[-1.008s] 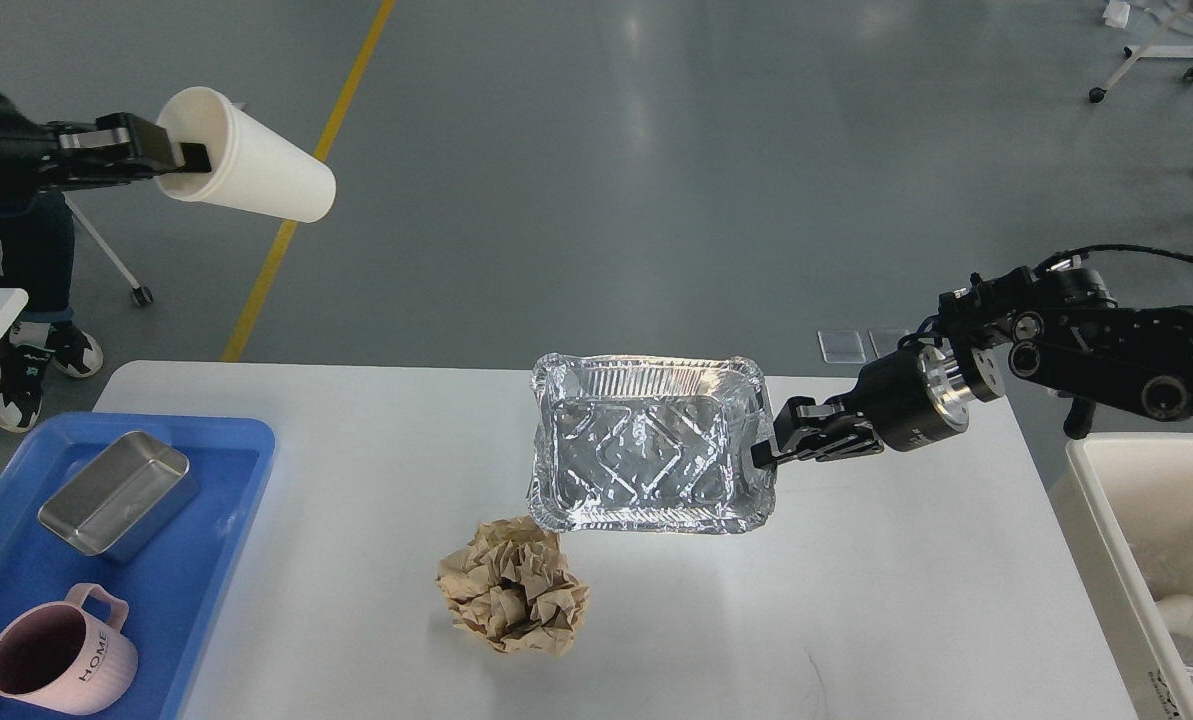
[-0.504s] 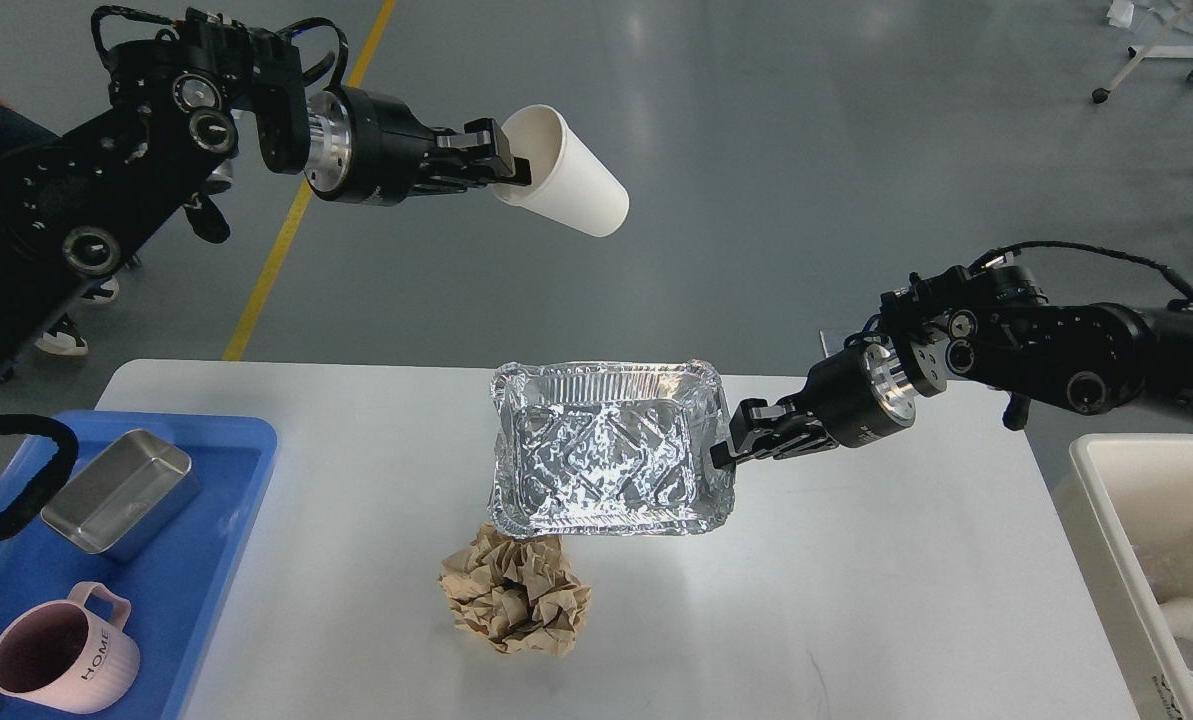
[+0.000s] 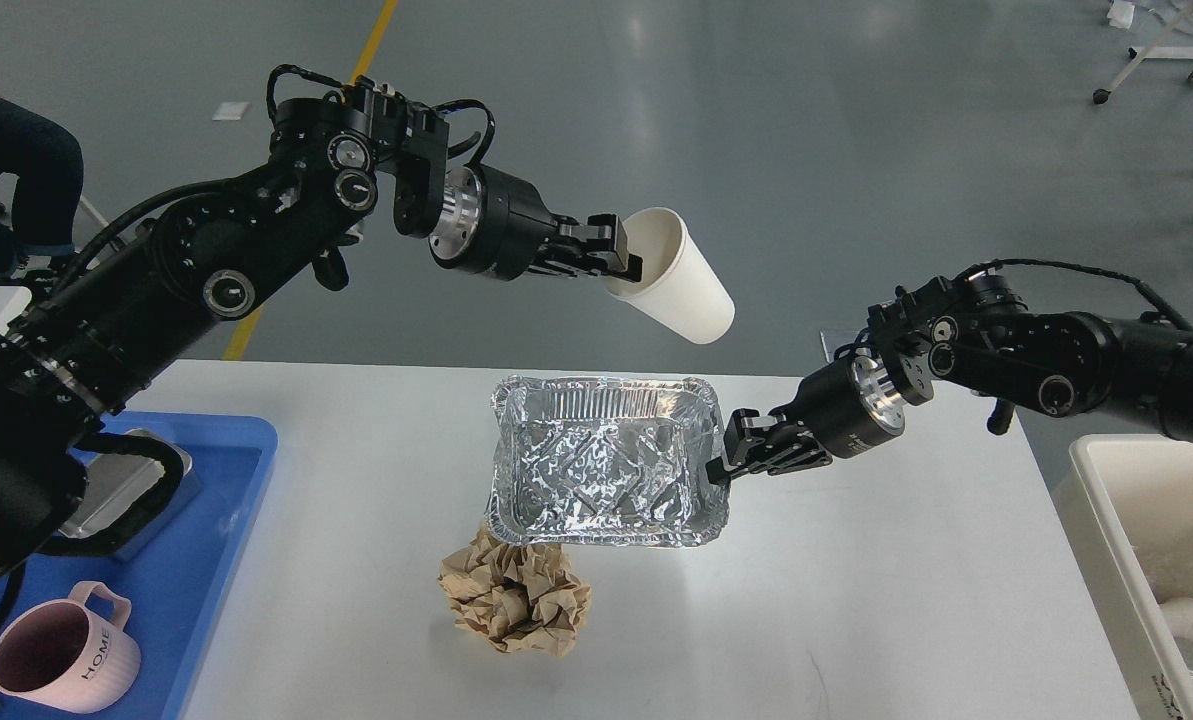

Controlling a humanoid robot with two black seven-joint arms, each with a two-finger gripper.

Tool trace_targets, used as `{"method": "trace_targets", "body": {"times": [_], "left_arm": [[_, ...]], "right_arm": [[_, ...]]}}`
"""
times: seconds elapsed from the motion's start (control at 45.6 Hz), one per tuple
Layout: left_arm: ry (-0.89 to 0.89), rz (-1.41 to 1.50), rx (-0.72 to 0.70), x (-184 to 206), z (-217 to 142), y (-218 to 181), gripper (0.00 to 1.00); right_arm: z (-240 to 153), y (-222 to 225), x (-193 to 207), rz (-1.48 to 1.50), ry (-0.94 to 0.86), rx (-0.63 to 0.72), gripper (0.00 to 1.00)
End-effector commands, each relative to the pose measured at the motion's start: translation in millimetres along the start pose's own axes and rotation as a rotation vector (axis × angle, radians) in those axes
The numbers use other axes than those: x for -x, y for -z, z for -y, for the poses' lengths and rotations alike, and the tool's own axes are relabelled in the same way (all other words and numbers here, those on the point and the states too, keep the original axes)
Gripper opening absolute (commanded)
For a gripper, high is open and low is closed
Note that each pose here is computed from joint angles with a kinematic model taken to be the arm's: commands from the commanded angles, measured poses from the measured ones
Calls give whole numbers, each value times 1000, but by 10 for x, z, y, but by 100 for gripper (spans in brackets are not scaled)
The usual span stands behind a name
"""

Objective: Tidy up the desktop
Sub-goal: 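Lift the paper cup high and swing it toward the foil tray, then tilt the paper cup over the foil tray with the left gripper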

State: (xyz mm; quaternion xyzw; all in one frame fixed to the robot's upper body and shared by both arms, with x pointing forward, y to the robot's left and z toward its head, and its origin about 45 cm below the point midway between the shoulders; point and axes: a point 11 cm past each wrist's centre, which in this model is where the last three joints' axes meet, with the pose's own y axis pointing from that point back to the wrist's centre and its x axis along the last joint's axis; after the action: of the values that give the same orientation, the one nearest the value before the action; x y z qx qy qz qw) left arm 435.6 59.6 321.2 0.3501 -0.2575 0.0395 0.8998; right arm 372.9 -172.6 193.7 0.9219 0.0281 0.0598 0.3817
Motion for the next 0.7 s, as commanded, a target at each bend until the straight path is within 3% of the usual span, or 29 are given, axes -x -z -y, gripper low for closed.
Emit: {"method": "trace_targets", "body": {"times": [0.0, 0.263, 0.679], "left_arm": [[67, 16, 3, 142, 147, -62, 0], [171, 60, -62, 393, 362, -37, 0], [206, 77, -111, 399, 323, 0, 0]], "right_arm": [[19, 7, -32, -4, -6, 4, 0], [46, 18, -33, -6, -3, 4, 0], [14, 21, -76, -11, -17, 9, 0]]}}
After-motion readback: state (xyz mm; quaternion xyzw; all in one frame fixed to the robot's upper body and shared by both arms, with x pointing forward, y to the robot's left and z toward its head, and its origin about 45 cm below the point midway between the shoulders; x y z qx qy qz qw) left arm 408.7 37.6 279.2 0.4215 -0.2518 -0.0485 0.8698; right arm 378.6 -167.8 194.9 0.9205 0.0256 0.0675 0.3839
